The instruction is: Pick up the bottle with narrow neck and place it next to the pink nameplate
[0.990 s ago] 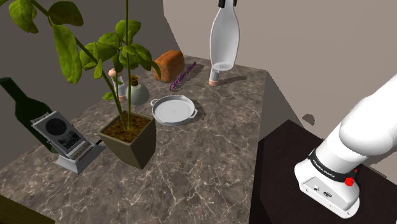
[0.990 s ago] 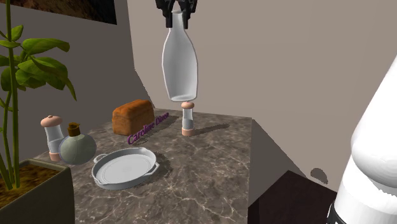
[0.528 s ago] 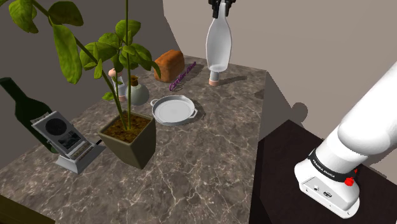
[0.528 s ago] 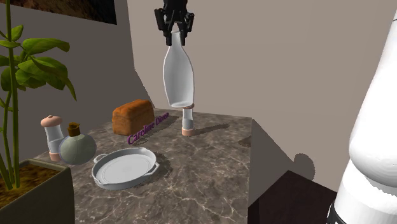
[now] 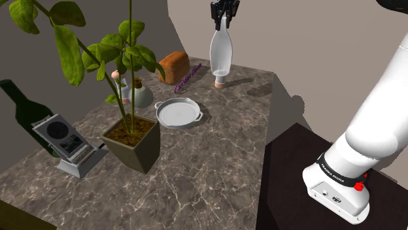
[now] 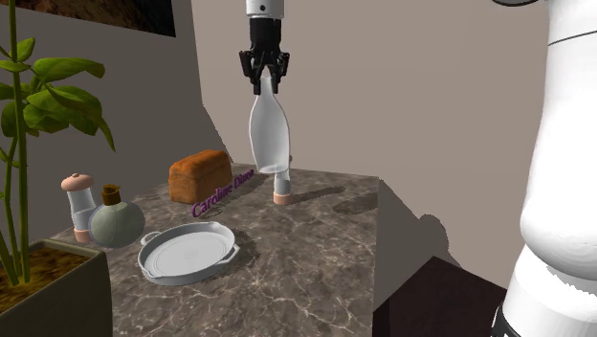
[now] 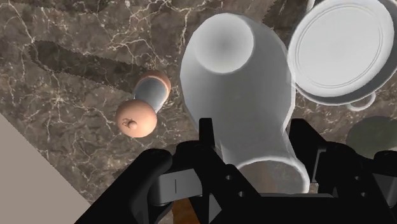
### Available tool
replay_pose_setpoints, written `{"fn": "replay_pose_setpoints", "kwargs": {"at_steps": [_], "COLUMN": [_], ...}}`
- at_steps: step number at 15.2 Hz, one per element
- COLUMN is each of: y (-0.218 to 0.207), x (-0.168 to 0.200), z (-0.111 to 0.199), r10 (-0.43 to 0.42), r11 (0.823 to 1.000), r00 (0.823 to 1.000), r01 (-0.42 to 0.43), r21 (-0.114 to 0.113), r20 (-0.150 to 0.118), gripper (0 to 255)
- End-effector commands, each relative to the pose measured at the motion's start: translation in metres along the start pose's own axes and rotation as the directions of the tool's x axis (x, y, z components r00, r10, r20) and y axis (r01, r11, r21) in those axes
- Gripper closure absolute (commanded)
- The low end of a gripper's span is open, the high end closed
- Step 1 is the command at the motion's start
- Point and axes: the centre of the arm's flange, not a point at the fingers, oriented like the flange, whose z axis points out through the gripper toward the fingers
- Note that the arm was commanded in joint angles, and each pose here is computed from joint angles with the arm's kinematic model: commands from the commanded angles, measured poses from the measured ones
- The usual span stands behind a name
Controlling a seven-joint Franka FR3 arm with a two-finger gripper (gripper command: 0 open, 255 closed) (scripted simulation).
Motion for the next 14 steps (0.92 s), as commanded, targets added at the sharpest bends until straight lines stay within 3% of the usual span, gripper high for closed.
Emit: {"fn": "replay_pose_setpoints", "kwargs": {"at_steps": [1, 8, 14], "y": [0.012, 0.057, 0.057], "x": [0.019, 0.080, 0.077], "z": [0.013, 0.071, 0.102], "r10": [-0.001, -0.001, -0.001], "r11": [1.000, 1.000, 1.000], "r00": [1.000, 1.000, 1.000], "r01": [0.001, 0.001, 0.001], "r21": [0.000, 0.000, 0.000], "r20": [-0.001, -0.001, -0.001], "gripper": [255, 255, 255]}}
